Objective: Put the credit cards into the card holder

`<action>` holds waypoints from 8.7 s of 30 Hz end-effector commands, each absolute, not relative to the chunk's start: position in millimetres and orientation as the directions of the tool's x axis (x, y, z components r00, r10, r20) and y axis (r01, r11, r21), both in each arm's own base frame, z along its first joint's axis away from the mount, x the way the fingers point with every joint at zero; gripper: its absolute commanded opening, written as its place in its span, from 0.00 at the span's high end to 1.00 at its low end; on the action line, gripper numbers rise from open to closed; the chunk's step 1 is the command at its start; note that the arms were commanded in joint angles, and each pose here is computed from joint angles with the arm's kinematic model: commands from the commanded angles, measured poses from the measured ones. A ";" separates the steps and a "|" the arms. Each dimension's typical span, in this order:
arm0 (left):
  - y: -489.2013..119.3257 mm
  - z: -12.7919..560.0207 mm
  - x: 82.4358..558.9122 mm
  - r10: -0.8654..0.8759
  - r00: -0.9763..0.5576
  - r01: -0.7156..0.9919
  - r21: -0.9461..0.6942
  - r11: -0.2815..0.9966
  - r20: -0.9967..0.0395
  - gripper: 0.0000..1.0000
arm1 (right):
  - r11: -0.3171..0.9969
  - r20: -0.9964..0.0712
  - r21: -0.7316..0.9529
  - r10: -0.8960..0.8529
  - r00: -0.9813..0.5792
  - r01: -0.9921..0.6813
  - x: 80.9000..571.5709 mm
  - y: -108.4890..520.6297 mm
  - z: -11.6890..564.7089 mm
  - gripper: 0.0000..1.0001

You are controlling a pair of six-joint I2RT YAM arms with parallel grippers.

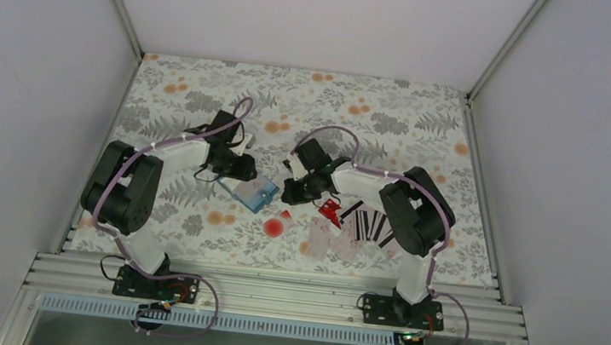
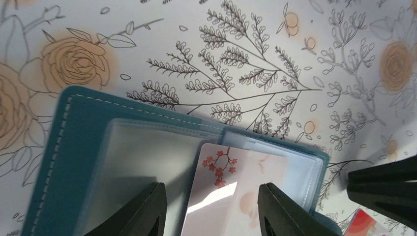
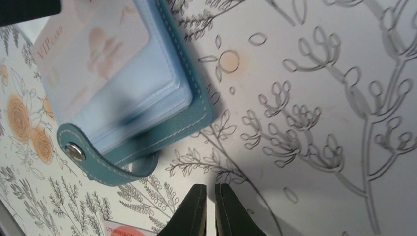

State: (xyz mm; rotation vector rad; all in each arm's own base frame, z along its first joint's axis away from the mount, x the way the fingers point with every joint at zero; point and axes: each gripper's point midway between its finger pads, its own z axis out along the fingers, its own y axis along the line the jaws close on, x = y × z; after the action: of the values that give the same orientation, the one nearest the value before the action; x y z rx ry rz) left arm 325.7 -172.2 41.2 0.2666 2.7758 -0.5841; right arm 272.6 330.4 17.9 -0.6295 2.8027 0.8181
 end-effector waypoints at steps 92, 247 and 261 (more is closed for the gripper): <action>-198.3 50.3 296.5 0.058 -0.992 0.112 -0.551 0.827 -0.115 0.54 | 0.808 -0.449 0.297 -0.352 -0.821 -0.509 309.3 309.8 47.3 0.94; -155.1 -23.2 238.7 0.146 -0.989 0.138 -0.377 0.916 -0.007 0.81 | 0.581 -0.214 0.698 -0.391 -0.895 -0.420 291.7 377.5 29.4 0.55; -155.0 -22.3 239.8 0.144 -0.990 0.137 -0.377 0.916 -0.009 0.81 | 0.608 -0.212 0.655 -0.423 -0.881 -0.449 291.3 382.0 26.4 0.58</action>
State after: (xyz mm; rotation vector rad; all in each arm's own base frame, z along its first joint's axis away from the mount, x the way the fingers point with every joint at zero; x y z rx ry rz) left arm 273.2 -167.9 17.0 0.2173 2.9301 -0.6979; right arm 300.8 378.0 34.5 -0.6978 2.7500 1.1870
